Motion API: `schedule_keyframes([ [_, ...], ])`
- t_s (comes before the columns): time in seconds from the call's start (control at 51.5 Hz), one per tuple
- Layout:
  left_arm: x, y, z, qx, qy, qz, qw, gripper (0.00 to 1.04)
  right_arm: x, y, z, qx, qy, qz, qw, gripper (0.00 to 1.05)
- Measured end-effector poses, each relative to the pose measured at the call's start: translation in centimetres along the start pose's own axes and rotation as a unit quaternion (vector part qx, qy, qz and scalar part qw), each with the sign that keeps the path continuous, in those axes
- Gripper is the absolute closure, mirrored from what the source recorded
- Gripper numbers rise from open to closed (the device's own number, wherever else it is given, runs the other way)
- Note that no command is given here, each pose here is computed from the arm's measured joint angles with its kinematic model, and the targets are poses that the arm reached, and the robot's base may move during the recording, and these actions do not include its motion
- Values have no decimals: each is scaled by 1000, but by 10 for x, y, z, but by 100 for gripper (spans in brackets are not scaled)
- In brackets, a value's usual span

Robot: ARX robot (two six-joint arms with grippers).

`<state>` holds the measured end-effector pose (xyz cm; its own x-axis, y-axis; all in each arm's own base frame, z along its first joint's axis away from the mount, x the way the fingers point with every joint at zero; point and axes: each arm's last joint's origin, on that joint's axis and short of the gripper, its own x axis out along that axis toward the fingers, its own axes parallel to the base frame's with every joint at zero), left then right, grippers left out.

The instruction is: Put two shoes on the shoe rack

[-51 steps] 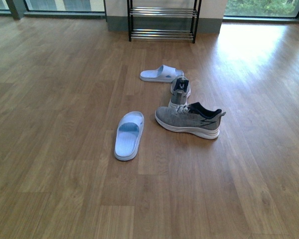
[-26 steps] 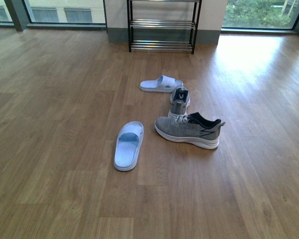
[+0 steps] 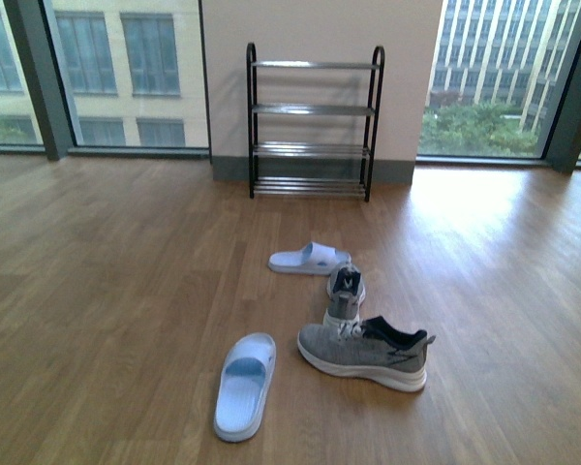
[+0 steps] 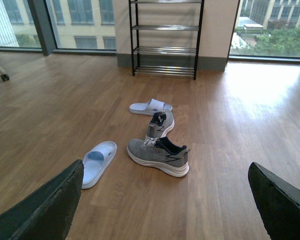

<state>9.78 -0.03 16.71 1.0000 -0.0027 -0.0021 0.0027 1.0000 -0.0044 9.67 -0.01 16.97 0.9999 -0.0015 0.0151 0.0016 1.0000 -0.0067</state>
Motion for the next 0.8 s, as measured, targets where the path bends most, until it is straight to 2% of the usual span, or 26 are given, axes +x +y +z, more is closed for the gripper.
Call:
schedule_keyframes([
  [0.797,0,0,0,0,0,0,1000,9,0,0,0,0,0,0,1000,9],
])
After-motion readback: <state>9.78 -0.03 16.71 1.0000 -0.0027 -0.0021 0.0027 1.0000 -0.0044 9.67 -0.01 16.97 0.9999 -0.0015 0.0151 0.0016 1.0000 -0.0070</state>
